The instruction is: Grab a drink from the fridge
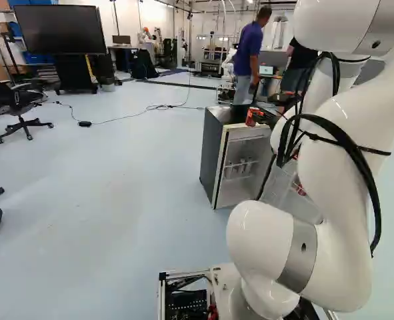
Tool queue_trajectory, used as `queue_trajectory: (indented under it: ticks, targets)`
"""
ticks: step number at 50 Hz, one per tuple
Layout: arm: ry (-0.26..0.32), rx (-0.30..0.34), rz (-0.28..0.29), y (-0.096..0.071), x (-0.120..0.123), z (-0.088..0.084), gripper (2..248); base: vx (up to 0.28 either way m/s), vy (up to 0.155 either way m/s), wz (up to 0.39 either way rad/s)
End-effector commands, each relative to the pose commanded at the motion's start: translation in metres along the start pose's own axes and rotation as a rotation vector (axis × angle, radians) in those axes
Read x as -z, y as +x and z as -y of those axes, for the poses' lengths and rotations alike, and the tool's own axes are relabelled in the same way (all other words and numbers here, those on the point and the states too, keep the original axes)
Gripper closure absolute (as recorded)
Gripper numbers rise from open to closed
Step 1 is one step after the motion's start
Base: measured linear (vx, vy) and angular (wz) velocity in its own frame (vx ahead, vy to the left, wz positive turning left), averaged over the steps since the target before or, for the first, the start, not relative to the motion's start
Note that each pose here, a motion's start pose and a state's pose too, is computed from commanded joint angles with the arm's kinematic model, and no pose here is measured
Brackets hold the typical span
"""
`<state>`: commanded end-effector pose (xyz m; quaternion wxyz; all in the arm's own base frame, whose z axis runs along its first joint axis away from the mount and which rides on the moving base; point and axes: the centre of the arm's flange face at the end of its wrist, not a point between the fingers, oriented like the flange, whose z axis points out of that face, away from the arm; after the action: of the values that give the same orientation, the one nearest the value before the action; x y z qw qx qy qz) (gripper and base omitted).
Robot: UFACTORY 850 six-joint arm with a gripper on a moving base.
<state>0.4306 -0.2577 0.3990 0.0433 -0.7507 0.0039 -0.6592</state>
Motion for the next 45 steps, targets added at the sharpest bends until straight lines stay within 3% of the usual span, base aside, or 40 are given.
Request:
queue_trajectory:
  ticks: [45]
  targets:
    - [0.049,0.027,-0.022,0.003,-0.059,-0.014,166,0.0,0.0,0.0]
